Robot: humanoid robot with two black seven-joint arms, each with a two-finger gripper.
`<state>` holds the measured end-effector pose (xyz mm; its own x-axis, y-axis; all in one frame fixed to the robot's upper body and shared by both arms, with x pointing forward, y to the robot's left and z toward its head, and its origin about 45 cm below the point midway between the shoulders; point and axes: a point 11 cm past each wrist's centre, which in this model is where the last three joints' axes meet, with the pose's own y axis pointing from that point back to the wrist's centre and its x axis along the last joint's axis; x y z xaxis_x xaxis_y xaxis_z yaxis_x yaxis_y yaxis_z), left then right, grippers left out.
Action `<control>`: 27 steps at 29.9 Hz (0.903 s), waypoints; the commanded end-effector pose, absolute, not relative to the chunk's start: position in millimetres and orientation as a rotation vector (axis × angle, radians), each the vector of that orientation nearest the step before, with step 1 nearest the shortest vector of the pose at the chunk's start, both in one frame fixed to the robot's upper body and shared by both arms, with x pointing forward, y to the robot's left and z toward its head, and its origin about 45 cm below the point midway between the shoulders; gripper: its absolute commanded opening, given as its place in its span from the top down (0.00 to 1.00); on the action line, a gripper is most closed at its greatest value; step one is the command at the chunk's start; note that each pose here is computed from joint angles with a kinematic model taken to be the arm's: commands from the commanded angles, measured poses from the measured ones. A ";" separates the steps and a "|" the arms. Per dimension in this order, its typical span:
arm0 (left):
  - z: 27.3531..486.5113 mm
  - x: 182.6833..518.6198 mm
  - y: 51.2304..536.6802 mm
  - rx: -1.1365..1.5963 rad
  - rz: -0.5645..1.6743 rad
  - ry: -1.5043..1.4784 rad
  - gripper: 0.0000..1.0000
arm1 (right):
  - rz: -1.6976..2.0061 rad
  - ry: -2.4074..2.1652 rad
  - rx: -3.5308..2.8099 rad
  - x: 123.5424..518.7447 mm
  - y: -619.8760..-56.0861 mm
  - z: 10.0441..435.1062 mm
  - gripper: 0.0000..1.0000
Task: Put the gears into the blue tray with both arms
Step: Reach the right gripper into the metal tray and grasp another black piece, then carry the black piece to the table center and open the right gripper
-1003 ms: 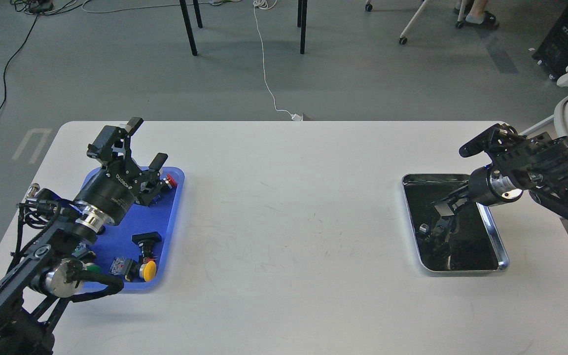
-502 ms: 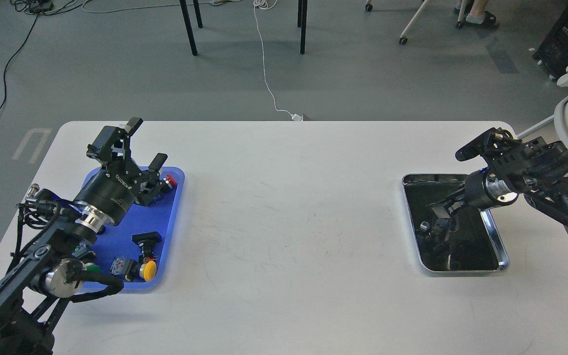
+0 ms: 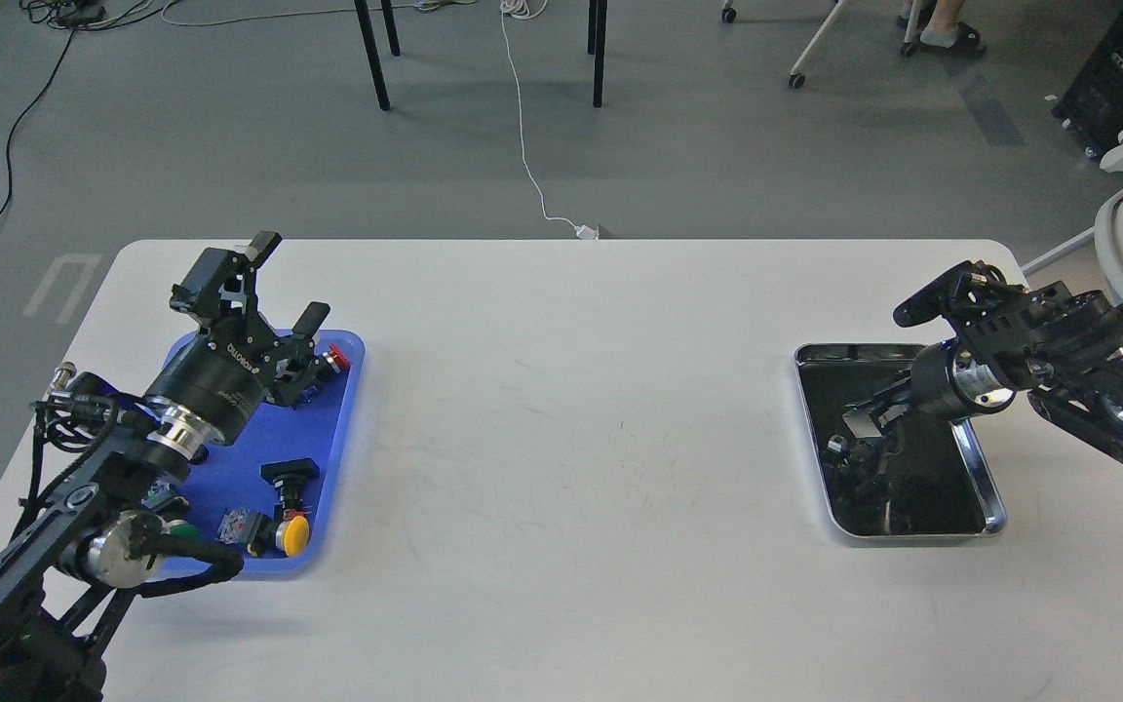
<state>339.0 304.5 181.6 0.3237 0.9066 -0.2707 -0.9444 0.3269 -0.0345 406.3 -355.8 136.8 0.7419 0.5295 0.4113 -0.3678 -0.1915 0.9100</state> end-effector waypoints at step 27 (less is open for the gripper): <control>182.2 339.1 306.0 -0.196 1.226 0.214 0.02 | 0.900 0.077 1.629 423.1 -335.6 189.6 0.77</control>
